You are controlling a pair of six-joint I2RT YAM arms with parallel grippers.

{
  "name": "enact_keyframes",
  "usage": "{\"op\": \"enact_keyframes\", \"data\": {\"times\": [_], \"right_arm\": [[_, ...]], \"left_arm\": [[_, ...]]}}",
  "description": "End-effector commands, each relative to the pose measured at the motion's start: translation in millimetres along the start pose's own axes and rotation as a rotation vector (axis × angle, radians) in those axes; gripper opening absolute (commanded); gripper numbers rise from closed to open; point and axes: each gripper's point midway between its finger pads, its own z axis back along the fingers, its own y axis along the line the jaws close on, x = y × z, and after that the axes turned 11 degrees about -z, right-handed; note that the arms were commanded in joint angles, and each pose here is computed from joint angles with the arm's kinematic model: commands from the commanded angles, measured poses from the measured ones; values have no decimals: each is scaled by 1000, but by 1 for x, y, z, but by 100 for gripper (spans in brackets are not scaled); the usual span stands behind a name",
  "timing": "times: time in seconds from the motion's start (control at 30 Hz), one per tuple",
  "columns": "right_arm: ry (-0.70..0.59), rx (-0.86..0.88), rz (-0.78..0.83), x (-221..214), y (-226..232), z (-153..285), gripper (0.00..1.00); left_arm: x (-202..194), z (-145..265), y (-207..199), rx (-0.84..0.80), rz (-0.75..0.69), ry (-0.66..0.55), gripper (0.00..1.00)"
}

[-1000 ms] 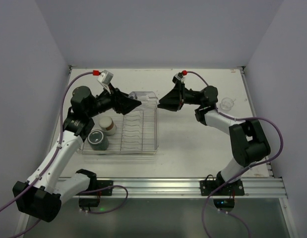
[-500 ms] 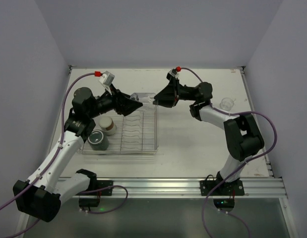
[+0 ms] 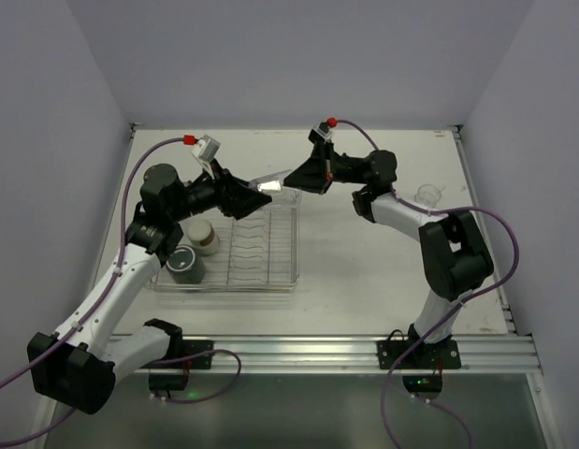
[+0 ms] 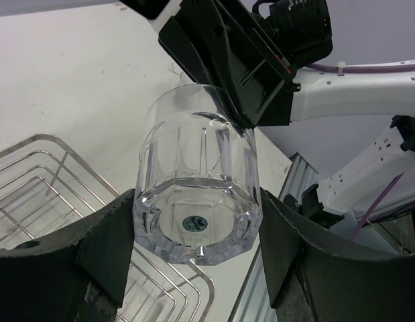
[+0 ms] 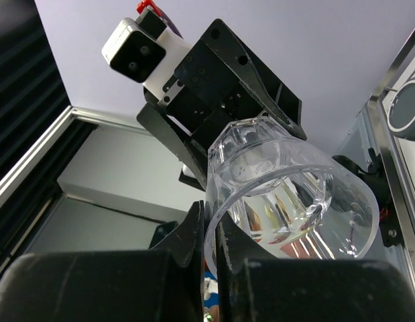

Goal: Unload the cups from the dish rack

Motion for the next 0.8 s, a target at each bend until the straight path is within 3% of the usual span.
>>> {"op": "enact_keyframes", "data": {"times": [0.0,0.1,0.13,0.3,0.53,0.67,0.77], "right_arm": [[-6,7,61,1,-3,-3,0],[-18,-31,68,3,-12,1,0],[-23,-40,83,2,-11,3,0],[-94,-184,124,8,-33,18,0],[-379,-526,286,37,-46,75,0],[-672,-979,342,67,-73,153,0],[-810,-1282,390,83,-80,209,0]], "left_arm": [[13,-3,-8,-31,-37,-45,0],[14,-1,-4,5,-39,-40,69],[15,0,-3,18,-54,-41,100],[35,17,27,279,-68,-42,100],[46,49,71,635,-6,-44,100],[29,57,90,743,31,12,100],[16,65,107,843,69,49,100]]}}
